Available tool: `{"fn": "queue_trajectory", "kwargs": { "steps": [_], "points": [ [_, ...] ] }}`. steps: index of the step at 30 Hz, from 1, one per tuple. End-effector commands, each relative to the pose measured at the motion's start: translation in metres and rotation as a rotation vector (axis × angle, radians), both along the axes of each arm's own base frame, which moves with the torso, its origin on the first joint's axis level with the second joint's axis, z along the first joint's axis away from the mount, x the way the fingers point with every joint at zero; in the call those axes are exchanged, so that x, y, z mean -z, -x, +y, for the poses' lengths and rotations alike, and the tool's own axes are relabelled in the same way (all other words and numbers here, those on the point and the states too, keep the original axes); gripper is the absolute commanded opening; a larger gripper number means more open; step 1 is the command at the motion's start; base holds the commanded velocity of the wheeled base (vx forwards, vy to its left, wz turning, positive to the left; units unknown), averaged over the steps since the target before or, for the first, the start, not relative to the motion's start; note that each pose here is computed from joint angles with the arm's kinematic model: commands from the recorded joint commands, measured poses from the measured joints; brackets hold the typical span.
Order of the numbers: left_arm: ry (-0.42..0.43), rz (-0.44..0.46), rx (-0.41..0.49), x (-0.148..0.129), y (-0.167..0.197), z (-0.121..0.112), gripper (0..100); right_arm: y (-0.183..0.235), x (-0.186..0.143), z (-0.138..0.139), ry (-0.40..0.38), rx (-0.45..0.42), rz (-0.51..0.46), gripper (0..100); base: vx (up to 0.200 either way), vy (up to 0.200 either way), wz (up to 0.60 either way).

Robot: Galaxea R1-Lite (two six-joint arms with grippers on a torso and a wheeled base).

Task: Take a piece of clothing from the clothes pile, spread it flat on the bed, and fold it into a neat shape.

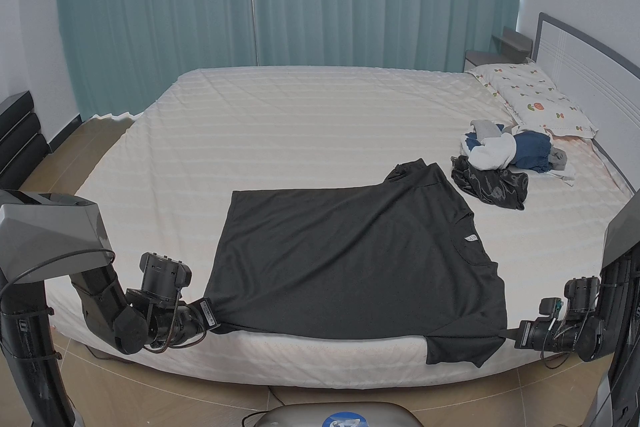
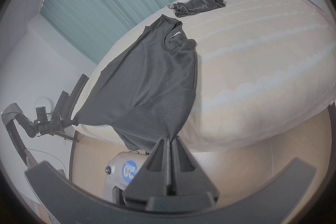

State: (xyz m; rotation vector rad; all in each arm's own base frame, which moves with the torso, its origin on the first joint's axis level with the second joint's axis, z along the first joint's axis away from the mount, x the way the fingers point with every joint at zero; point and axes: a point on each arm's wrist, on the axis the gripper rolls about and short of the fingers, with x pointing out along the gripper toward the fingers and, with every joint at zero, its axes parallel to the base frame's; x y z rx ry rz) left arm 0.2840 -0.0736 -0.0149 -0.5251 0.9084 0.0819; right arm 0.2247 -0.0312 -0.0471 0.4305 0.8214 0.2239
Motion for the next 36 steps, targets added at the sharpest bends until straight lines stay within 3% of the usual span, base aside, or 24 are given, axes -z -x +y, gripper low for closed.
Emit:
{"fn": "queue_trajectory", "kwargs": {
  "steps": [1,8,18,24,27,32,36],
  "points": [
    [-0.047,0.009,0.009,0.002,0.006,0.002,0,0.014,-0.010,0.003,0.006,-0.009,0.008,0,0.000,0.000,0.00],
    [-0.095,0.022,0.029,0.002,0.014,0.003,0,0.023,-0.015,0.003,0.030,-0.037,0.007,0,0.000,0.000,0.00],
    [-0.163,0.065,0.101,0.007,0.027,0.007,0,0.039,-0.020,0.005,0.073,-0.122,0.105,0,0.000,0.000,0.00],
    [-0.278,0.094,0.120,0.013,0.038,0.008,0,0.046,-0.027,0.007,0.081,-0.141,0.126,0,0.000,0.000,0.00],
    [-0.288,0.103,0.140,0.012,0.042,0.006,0,0.046,-0.029,0.007,0.083,-0.141,0.121,0,0.000,0.000,0.00],
    [-0.323,0.191,0.194,0.006,0.056,0.004,0,0.048,-0.028,0.005,0.080,-0.134,0.138,0,0.000,0.000,0.00],
    [-0.309,0.174,0.189,-0.003,0.053,0.003,0,0.051,-0.029,0.005,0.085,-0.146,0.151,0,0.000,0.000,0.00]
  ]
}}
